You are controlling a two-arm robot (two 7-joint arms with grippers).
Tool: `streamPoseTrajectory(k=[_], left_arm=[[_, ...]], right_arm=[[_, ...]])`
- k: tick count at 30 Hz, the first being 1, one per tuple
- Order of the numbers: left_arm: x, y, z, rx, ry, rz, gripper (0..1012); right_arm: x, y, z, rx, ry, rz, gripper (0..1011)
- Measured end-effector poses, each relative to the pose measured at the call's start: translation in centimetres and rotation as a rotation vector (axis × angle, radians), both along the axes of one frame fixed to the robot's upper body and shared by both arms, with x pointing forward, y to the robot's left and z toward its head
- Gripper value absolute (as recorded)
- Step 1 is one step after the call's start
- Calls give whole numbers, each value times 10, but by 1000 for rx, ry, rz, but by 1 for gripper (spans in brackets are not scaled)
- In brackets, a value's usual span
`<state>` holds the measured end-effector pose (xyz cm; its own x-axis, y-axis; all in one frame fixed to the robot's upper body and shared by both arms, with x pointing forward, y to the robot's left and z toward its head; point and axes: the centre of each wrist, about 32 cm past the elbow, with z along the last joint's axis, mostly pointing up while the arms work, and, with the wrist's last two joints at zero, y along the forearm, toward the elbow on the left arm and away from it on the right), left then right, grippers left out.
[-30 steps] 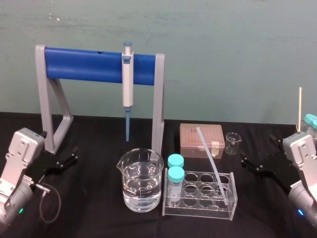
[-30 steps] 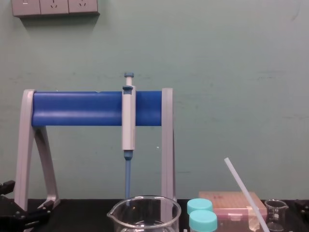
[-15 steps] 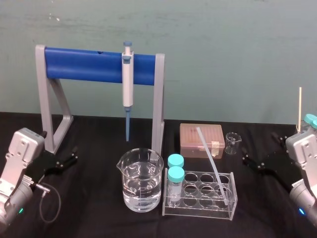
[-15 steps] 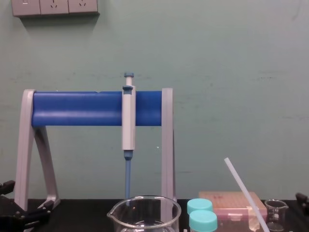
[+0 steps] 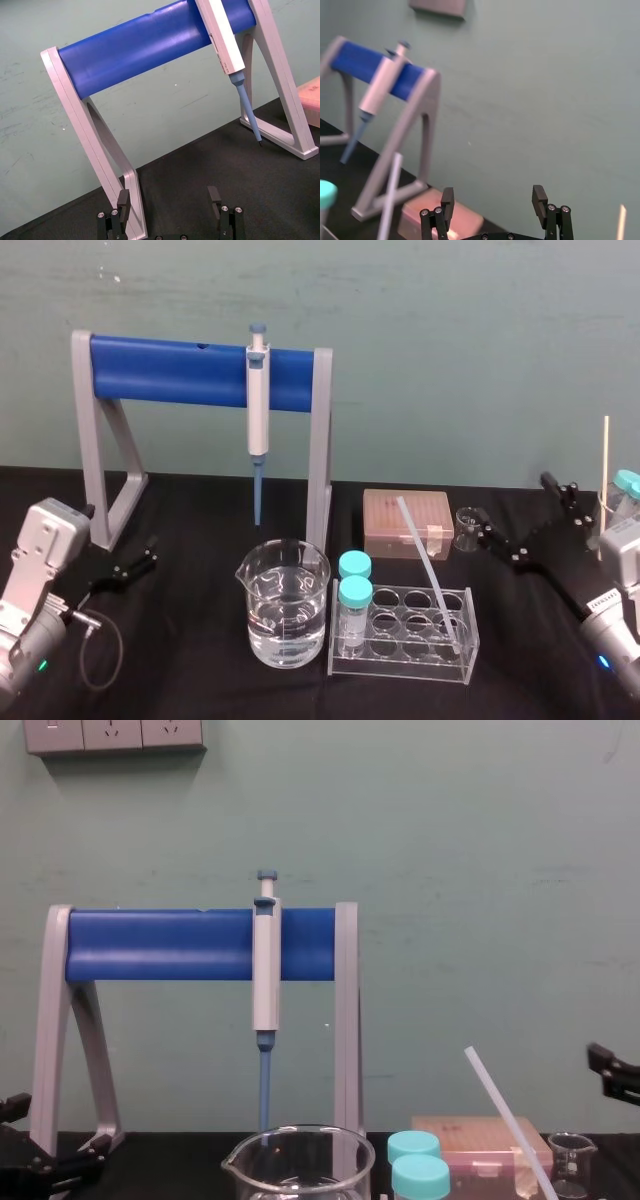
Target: Pick up the stirring rod with one hand, then place it down.
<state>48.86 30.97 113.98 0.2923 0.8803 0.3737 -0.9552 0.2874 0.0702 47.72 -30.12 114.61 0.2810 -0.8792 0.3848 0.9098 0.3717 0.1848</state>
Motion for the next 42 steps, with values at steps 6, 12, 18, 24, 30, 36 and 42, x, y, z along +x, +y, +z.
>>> streamPoseTrajectory(k=[6, 12, 18, 24, 30, 36, 42], left_arm=[[0, 0, 0, 0, 0, 0, 1000], [0, 0, 0, 0, 0, 0, 1001], [0, 0, 0, 0, 0, 0, 1000], [0, 0, 0, 0, 0, 0, 1000], [0, 0, 0, 0, 0, 0, 1000], [0, 0, 0, 0, 0, 0, 1000], [0, 0, 0, 0, 0, 0, 1000]], right_arm=[[5, 10, 4, -20, -68, 119, 1003], [16, 21, 7, -3, -76, 238, 1003], [25, 26, 6, 36, -35, 292, 1003], [34, 29, 5, 66, 24, 309, 1003], [42, 31, 4, 81, 88, 319, 1003], [50, 32, 4, 86, 154, 341, 1003], [58, 31, 3, 101, 200, 358, 1003]])
